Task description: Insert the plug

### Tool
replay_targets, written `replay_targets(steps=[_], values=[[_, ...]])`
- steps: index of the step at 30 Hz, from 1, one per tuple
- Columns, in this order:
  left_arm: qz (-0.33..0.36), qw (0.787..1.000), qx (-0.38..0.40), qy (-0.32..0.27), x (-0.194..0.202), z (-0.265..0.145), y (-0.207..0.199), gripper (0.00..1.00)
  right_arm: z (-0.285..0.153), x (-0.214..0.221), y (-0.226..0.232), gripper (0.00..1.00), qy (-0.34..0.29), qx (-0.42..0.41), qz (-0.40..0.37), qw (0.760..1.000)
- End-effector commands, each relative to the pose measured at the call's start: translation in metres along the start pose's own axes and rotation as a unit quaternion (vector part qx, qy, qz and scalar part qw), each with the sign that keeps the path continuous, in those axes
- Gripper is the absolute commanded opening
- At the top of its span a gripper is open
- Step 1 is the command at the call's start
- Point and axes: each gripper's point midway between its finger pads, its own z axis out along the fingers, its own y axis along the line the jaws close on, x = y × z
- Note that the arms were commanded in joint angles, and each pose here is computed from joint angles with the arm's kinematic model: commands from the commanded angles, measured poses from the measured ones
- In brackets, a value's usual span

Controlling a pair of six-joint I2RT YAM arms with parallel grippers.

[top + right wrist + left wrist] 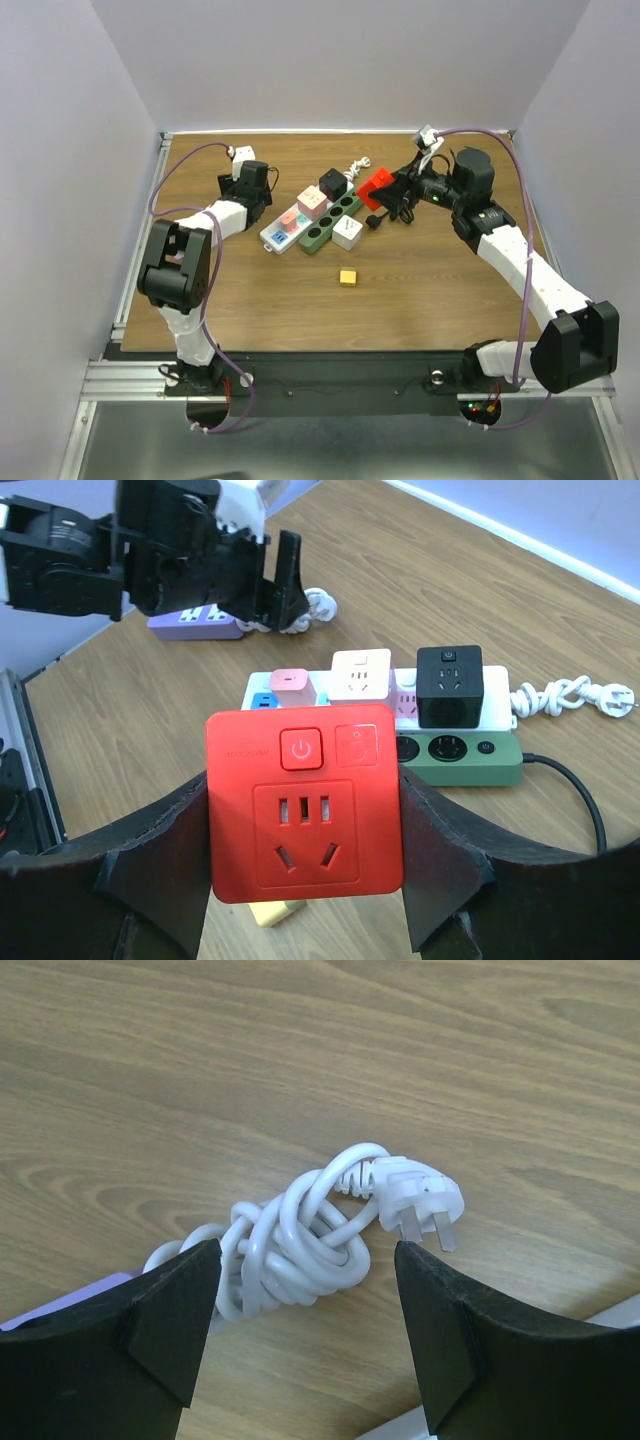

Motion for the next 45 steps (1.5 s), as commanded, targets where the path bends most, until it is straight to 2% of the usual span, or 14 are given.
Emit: replay_targets(steps=[1, 5, 8, 12, 14, 15, 19, 25, 32, 37, 38, 45], values=[[0.016, 0.999, -0.041, 0.023, 0.0, 0.01, 0.015, 0.81, 0.0, -0.025, 0.009, 0.01, -0.039, -0.014, -0.028, 0.999], [0.017, 0.999, -0.032, 0.03, 0.004, 0.011, 0.014, 0.79, 0.0, -0.026, 0.01, 0.01, -0.039, -0.014, -0.028, 0.999], [0.025, 0.999, -0.022, 0.042, 0.01, 0.015, 0.01, 0.73, 0.0, -0.024, 0.009, 0.01, -0.038, -0.014, -0.028, 0.999], [0.03, 0.998, -0.01, 0.057, 0.015, 0.016, 0.004, 0.4, 0.0, -0.023, 0.008, 0.01, -0.038, -0.011, -0.027, 0.999], [0.024, 0.998, 0.011, 0.056, 0.015, 0.016, -0.004, 0.07, 0.0, -0.024, 0.007, 0.01, -0.039, -0.008, -0.029, 0.999], [0.025, 0.998, 0.017, 0.058, 0.016, 0.015, -0.006, 0.0, 0.0, -0.023, 0.007, 0.01, -0.038, -0.008, -0.028, 0.999], [0.022, 0.997, 0.047, 0.056, 0.015, 0.01, -0.022, 0.0, -0.002, -0.025, 0.008, 0.01, -0.041, -0.006, -0.03, 0.999], [-0.002, 0.989, 0.139, 0.041, 0.008, -0.006, -0.063, 0.0, -0.004, -0.025, 0.007, 0.01, -0.043, 0.0, -0.031, 0.999], [-0.057, 0.962, 0.268, 0.013, -0.015, -0.041, -0.145, 0.0, -0.006, -0.026, 0.007, 0.01, -0.047, 0.008, -0.033, 0.998], [-0.102, 0.933, 0.346, 0.0, -0.025, -0.07, -0.204, 0.0, -0.009, -0.026, 0.008, 0.01, -0.049, 0.01, -0.031, 0.998], [-0.114, 0.922, 0.371, 0.003, -0.026, -0.08, -0.219, 0.0, -0.009, -0.026, 0.008, 0.01, -0.049, 0.011, -0.031, 0.998], [-0.151, 0.902, 0.405, -0.006, -0.038, -0.089, -0.25, 0.0, -0.006, -0.026, 0.007, 0.01, -0.046, 0.008, -0.021, 0.999]])
